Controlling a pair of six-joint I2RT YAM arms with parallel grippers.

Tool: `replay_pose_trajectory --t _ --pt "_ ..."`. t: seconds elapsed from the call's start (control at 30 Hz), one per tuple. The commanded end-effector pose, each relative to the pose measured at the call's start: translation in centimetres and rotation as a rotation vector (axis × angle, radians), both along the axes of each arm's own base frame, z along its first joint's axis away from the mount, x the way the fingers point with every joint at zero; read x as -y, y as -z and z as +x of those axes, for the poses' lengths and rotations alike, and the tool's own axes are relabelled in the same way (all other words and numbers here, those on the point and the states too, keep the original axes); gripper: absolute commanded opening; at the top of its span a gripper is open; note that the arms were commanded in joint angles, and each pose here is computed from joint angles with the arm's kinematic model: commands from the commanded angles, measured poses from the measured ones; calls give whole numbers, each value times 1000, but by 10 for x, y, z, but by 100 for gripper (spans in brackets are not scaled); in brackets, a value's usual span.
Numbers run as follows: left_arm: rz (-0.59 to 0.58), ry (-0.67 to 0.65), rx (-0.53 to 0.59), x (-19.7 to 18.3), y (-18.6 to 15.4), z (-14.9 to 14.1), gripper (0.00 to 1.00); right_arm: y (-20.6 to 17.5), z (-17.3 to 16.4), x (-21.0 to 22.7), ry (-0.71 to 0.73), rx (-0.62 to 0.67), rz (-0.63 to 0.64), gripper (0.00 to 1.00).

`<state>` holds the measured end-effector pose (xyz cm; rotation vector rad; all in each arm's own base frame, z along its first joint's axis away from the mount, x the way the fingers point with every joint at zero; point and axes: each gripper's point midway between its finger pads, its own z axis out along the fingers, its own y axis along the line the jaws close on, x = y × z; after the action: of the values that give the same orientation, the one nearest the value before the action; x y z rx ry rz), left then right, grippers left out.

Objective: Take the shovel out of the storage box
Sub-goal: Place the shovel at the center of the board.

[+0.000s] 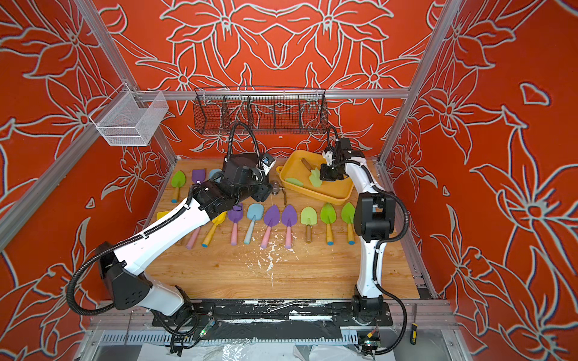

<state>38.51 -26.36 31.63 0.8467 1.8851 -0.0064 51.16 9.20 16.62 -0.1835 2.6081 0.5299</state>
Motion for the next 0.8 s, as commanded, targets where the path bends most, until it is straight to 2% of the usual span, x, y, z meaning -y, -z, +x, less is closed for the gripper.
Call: replay_pose_trajectory --t 0.0,0.07,0.17,0.33,0.47,0.53,0.67,0.77 --pt "156 237 171 35 0 10 76 -57 -28 -6 -89 58 11 0" --pt "221 306 195 46 8 16 75 -71 -43 -12 -126 51 38 0" --pt "296 333 249 52 11 34 75 -81 -73 -16 -149 -3 65 0" --pt "377 381 300 50 26 58 74 -97 -114 -22 -164 -11 117 0" --pt "397 424 358 48 32 70 74 -96 -145 -31 -197 -56 141 0" --pt "394 465 360 51 34 70 74 -93 -157 -35 -214 -81 147 0" --pt "378 615 339 64 47 51 74 -93 -173 -41 -230 -96 166 0" --pt "362 676 302 69 57 41 72 -93 -180 -46 -244 -104 177 0"
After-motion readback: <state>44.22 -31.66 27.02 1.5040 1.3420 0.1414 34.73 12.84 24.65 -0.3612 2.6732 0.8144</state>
